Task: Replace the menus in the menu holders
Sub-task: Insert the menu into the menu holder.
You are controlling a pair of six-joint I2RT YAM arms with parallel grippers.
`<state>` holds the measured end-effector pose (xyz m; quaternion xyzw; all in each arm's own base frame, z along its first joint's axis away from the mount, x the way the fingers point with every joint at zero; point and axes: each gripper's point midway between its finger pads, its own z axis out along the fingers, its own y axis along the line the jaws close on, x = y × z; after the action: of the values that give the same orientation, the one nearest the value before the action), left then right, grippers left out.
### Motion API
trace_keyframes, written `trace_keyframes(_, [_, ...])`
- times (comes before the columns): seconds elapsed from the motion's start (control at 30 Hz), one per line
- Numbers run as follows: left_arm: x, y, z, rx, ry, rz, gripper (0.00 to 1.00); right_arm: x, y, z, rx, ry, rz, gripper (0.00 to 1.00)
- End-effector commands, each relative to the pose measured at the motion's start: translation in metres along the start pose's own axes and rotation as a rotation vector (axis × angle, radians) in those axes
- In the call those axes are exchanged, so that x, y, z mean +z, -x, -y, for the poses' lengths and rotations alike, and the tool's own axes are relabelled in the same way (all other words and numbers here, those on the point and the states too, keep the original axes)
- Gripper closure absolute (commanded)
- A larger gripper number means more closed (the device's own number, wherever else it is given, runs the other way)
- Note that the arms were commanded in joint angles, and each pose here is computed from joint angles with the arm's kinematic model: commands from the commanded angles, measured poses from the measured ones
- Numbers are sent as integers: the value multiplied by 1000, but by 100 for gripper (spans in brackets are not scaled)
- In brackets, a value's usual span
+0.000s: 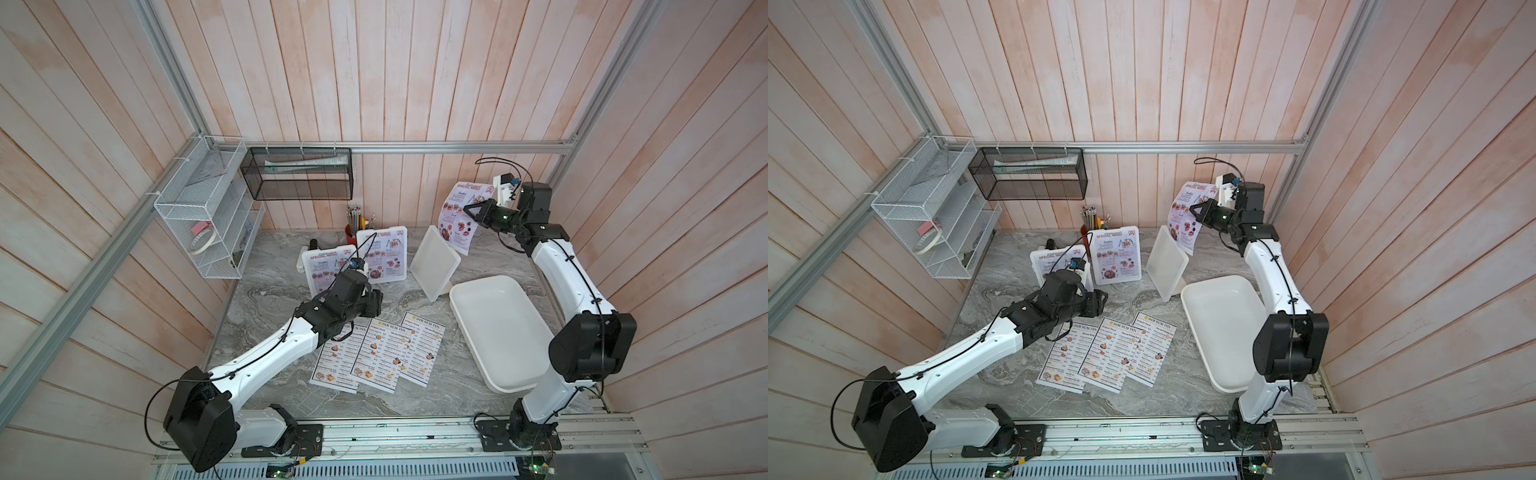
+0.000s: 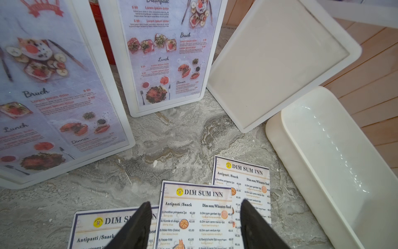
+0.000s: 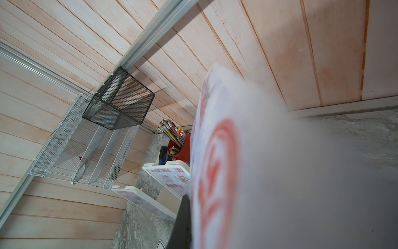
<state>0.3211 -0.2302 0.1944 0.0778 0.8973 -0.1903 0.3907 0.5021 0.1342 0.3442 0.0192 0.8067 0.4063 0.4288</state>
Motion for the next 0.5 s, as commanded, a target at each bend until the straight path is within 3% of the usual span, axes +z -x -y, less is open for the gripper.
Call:
trace_keyframes(0.0, [-5,9,3,12,2,26,33,-1,9,-7,-13,24,8,100])
trace_keyframes(0.47, [-4,12,6,14,-8,30,33,-14,21,-23,-35,35,35,100])
